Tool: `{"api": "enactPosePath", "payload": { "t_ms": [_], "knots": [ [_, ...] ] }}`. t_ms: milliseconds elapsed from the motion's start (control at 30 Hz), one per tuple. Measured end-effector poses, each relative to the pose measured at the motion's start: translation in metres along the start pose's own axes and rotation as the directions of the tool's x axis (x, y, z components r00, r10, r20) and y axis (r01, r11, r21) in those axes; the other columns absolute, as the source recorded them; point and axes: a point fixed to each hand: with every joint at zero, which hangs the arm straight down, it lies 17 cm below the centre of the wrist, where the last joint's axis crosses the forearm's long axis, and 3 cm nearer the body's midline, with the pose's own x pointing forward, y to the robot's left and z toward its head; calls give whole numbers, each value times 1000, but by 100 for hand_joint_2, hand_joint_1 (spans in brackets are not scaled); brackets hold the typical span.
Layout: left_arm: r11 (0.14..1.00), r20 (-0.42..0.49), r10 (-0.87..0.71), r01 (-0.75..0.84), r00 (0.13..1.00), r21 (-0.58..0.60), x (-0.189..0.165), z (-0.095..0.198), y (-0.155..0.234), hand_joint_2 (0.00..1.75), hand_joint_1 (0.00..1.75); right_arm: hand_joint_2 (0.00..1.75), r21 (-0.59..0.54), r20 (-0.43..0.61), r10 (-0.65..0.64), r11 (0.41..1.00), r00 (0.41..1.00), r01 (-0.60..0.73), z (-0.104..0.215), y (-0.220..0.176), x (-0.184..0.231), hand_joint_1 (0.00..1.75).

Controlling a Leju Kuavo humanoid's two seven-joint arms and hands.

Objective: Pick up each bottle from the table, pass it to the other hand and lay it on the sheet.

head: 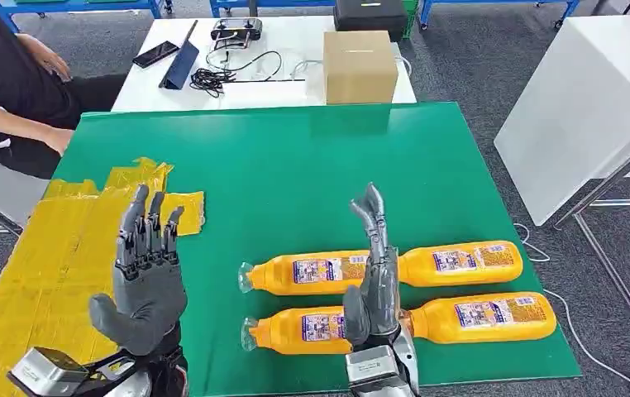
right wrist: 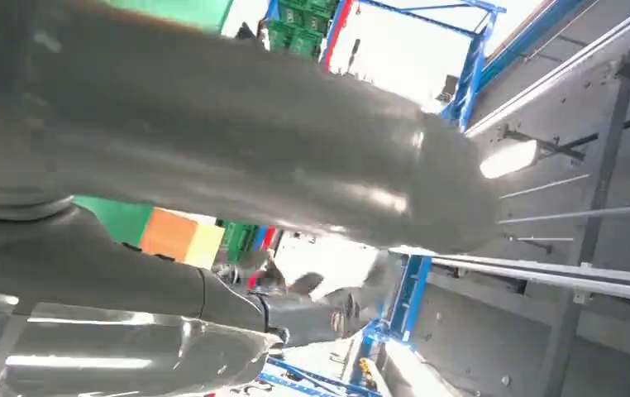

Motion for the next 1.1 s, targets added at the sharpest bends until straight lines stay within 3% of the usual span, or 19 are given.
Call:
{"api": "enactPosePath", "payload": {
  "t_ms": [400, 533, 600, 633, 667, 700, 733, 1100],
  "knots": [
    [1000, 0, 0, 0, 1000, 1, 0, 0, 0, 0, 175, 0, 0, 1, -2, 1000, 1000, 2, 0, 0, 0, 175],
    [996, 6, -41, 40, 999, 77, -4, -9, 20, 0, 175, 0, -55, 22, -192, 980, 981, 193, -1, -19, 0, 175],
    [995, 12, -61, 60, 998, 79, -5, -13, 26, 0, 175, 0, -60, 34, -173, 983, 984, 175, -2, -30, -3, 175],
    [995, 10, -58, 57, 998, 79, -7, -14, 27, 0, 9, 0, -64, 34, -158, 985, 987, 160, -2, -33, -5, 175],
    [995, 3, -54, 53, 999, 86, -10, -13, 28, 0, 9, 0, -71, 34, -142, 987, 989, 144, -1, -36, -6, 175],
    [994, -2, -48, 48, 999, 95, -11, -12, 30, 0, 0, 0, -83, 33, -121, 989, 992, 123, -1, -39, -7, 147],
    [994, -6, -40, 41, 999, 106, -13, -12, 32, 0, 0, 0, -96, 32, -99, 990, 995, 101, 0, -43, -8, 0],
    [996, -29, -42, 44, 999, 81, -18, -4, 28, 0, 0, 0, -194, 17, -37, 980, 999, 39, 5, -67, -9, 0]
  ]
}}
